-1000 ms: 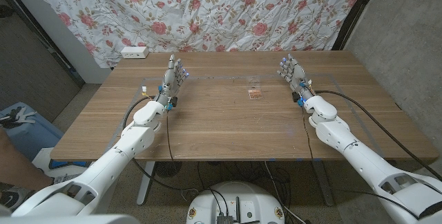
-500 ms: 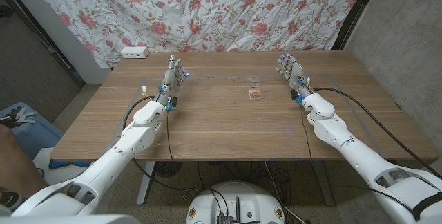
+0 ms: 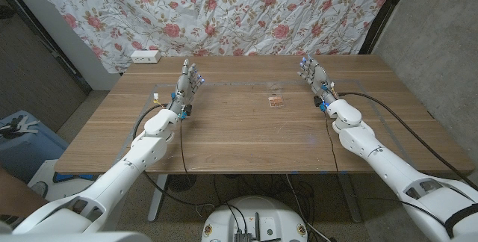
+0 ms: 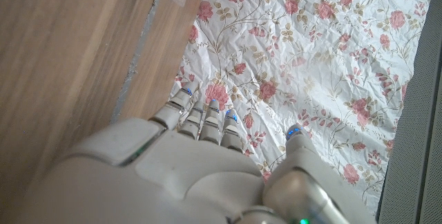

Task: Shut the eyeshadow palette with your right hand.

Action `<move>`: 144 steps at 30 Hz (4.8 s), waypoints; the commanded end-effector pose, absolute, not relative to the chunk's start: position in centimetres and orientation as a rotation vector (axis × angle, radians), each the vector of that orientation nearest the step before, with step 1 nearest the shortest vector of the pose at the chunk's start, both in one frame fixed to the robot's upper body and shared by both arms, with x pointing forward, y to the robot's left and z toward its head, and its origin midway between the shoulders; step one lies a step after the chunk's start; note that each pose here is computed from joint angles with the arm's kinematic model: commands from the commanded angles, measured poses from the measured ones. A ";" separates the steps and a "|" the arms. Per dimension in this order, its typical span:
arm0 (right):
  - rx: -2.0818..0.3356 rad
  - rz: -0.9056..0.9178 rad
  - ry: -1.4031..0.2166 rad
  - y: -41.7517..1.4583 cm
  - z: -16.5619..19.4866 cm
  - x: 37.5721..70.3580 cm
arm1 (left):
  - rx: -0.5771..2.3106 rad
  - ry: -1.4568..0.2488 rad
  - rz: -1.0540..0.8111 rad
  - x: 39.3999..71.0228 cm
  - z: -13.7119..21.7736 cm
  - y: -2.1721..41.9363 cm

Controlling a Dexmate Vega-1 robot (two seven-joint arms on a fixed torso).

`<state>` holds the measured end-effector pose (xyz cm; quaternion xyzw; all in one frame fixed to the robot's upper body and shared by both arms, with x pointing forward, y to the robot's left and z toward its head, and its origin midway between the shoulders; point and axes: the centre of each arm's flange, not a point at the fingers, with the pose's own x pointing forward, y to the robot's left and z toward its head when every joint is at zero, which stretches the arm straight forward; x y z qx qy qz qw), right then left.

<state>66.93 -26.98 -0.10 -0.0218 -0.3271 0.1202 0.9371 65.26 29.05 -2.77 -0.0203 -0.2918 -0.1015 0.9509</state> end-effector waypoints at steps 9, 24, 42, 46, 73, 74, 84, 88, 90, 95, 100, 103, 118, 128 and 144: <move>-0.249 0.301 -0.736 -26.8 2.2 67.4 | -0.041 -0.593 -0.206 65.3 -2.7 29.0; -0.410 0.275 -0.773 -27.1 3.9 66.9 | -0.041 -0.593 -0.206 65.3 -2.7 29.0; -0.638 0.252 -0.751 -26.2 6.0 66.3 | -0.041 -0.593 -0.206 65.3 -2.8 29.0; -0.700 0.243 -0.718 -25.9 6.3 66.3 | -0.041 -0.593 -0.206 65.3 -2.8 29.0; -1.035 0.200 -0.705 -24.4 7.7 66.2 | -0.041 -0.593 -0.206 65.2 -2.8 29.0; -1.050 0.198 -0.701 -24.4 7.7 66.2 | -0.041 -0.594 -0.206 65.2 -2.8 29.0; -1.160 0.205 -0.663 -23.9 8.5 66.0 | -0.041 -0.594 -0.206 65.3 -2.8 29.0; -1.192 0.214 -0.640 -23.5 8.8 65.8 | -0.041 -0.594 -0.206 65.3 -2.8 29.0; -1.210 0.214 -0.630 -23.2 8.9 65.7 | -0.041 -0.594 -0.206 65.3 -2.8 29.0; -1.236 0.233 -0.594 -22.6 9.0 65.6 | -0.041 -0.594 -0.206 65.3 -2.8 29.0; -1.265 0.242 -0.584 -22.0 9.2 65.5 | -0.041 -0.594 -0.206 65.2 -2.8 29.0; -1.289 0.252 -0.573 -21.4 9.2 65.5 | -0.041 -0.594 -0.206 65.2 -2.8 29.0; -1.442 0.293 -0.493 -19.2 9.6 66.3 | -0.041 -0.593 -0.206 65.3 -2.8 29.0; -1.487 0.311 -0.444 -18.4 10.1 66.7 | -0.041 -0.594 -0.206 65.3 -2.8 29.0; -1.557 0.316 -0.363 -17.8 10.6 67.5 | -0.041 -0.594 -0.206 65.3 -2.8 29.0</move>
